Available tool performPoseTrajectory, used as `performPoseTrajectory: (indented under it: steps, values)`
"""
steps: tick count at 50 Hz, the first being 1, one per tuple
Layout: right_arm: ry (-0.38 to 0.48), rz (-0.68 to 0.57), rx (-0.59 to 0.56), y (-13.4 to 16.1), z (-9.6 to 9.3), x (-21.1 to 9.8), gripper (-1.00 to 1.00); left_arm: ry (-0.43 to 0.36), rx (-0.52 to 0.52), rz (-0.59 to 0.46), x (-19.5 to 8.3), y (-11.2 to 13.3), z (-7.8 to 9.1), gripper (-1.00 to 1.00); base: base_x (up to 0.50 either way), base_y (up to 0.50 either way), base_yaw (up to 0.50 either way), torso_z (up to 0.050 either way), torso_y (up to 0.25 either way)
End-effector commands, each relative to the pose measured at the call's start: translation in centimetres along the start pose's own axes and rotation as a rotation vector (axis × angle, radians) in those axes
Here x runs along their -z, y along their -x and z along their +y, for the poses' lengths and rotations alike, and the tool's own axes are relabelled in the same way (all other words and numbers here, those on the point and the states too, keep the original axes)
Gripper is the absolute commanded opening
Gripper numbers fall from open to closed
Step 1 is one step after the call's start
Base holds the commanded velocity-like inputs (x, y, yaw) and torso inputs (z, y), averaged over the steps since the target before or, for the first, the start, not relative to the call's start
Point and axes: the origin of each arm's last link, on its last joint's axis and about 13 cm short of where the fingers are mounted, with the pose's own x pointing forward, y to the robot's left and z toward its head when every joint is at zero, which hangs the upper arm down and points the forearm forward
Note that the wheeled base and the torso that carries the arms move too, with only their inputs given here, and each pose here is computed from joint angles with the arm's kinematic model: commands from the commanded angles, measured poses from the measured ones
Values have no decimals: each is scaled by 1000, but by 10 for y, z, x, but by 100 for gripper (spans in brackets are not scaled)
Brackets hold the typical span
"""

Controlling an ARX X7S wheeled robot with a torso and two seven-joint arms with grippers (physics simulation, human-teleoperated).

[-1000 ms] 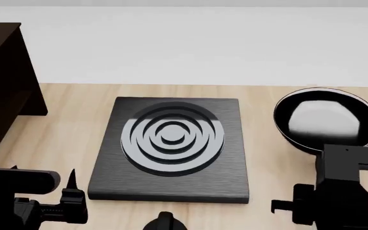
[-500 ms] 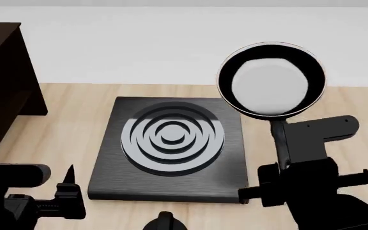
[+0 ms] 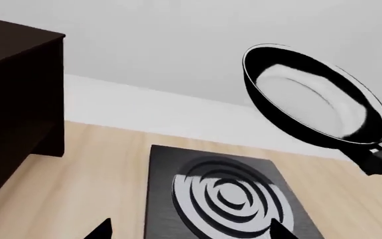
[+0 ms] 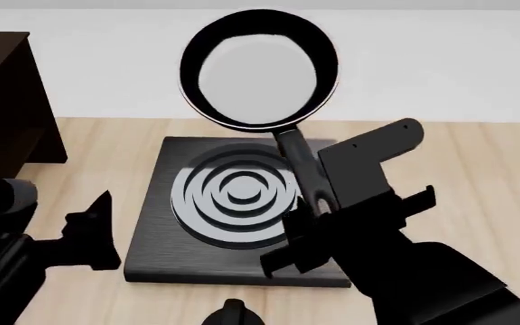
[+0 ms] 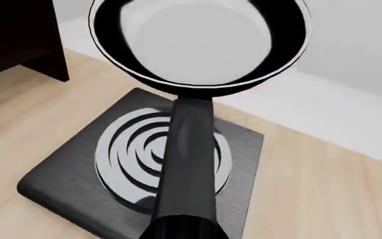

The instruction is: Put the frying pan on the cabinet shelf.

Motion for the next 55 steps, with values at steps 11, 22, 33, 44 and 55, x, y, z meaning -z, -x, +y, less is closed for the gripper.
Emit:
performPoseTrajectory:
  steps: [11,22,33,44,55]
  values:
    - [14,-172,-155,-5,14,-13,-100,190,273,84,-66,1,-23,100,0,0,0,0,2]
    - [25,-197,-174,-2,17,-20,-100,284,333,202,-67,12,-33,100,0,0,0,0,2]
    - [21,-213,-194,-4,19,-22,-100,271,419,206,-67,25,-39,100,0,0,0,1,2]
    - [26,-225,-221,2,24,-25,-100,351,422,222,-69,17,-39,100,0,0,0,0,1]
    - [37,-225,-239,1,27,-19,-100,397,447,256,-71,7,-43,100,0,0,0,1,2]
